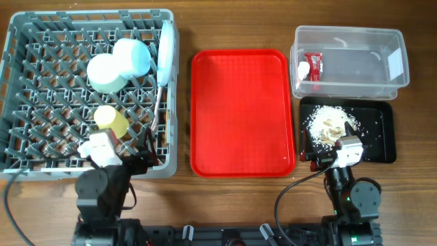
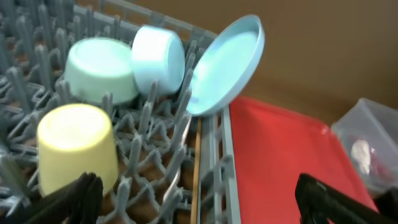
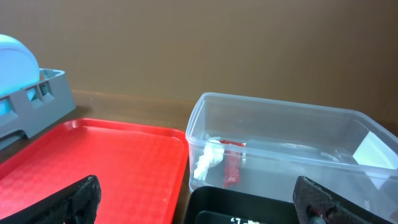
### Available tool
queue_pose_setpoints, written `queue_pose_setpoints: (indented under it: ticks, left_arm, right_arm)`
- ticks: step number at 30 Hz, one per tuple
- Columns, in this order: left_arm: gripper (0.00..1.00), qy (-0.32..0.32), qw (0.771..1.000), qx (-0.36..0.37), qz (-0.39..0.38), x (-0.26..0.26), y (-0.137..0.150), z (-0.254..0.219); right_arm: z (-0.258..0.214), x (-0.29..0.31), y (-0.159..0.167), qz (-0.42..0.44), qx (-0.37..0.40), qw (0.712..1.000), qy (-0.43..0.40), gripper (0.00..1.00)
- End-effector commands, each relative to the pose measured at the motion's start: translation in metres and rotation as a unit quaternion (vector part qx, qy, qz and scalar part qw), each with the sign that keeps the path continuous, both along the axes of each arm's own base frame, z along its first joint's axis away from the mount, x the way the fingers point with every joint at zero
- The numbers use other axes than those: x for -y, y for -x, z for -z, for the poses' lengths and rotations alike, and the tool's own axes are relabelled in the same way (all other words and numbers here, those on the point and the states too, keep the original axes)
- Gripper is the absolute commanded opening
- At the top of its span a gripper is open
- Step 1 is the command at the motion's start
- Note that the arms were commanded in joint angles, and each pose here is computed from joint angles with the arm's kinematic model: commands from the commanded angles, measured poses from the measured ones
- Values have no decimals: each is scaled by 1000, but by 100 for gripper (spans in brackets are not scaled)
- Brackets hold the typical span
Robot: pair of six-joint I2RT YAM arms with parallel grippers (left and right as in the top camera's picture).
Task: Sort waste into correct bins and load items into the dishwasher rack
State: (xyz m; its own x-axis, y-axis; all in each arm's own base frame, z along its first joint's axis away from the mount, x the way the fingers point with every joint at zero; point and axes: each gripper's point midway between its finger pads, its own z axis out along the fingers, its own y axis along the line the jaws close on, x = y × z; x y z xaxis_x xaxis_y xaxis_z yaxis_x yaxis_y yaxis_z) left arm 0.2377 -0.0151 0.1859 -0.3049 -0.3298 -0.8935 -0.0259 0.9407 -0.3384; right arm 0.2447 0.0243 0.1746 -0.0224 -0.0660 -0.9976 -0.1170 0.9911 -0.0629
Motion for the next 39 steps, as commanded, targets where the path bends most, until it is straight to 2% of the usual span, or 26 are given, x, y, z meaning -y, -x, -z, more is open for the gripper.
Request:
queue_pose_setpoints:
  ticks: [1,7,12,19,39]
  left_arm:
    - [100,-5,998,59,15,4,-2,4]
    - [100,-53,987,150,21,4,-4,-9]
    - [100,-92,975,199,20,3,-7,-13]
    - [100,-89,987,127,31,4,-8,26]
    - [100,-87,988,124,32,4,-8,28]
  right_arm:
    - [0,3,0,9,5,1000,-8,100]
    - [0,3,0,8,5,1000,-8,100]
    - [0,3,0,8,5,1000,-8,100]
    - [0,3,0,8,5,1000,-7,100]
    - [0,3,0,9,5,1000,-8,100]
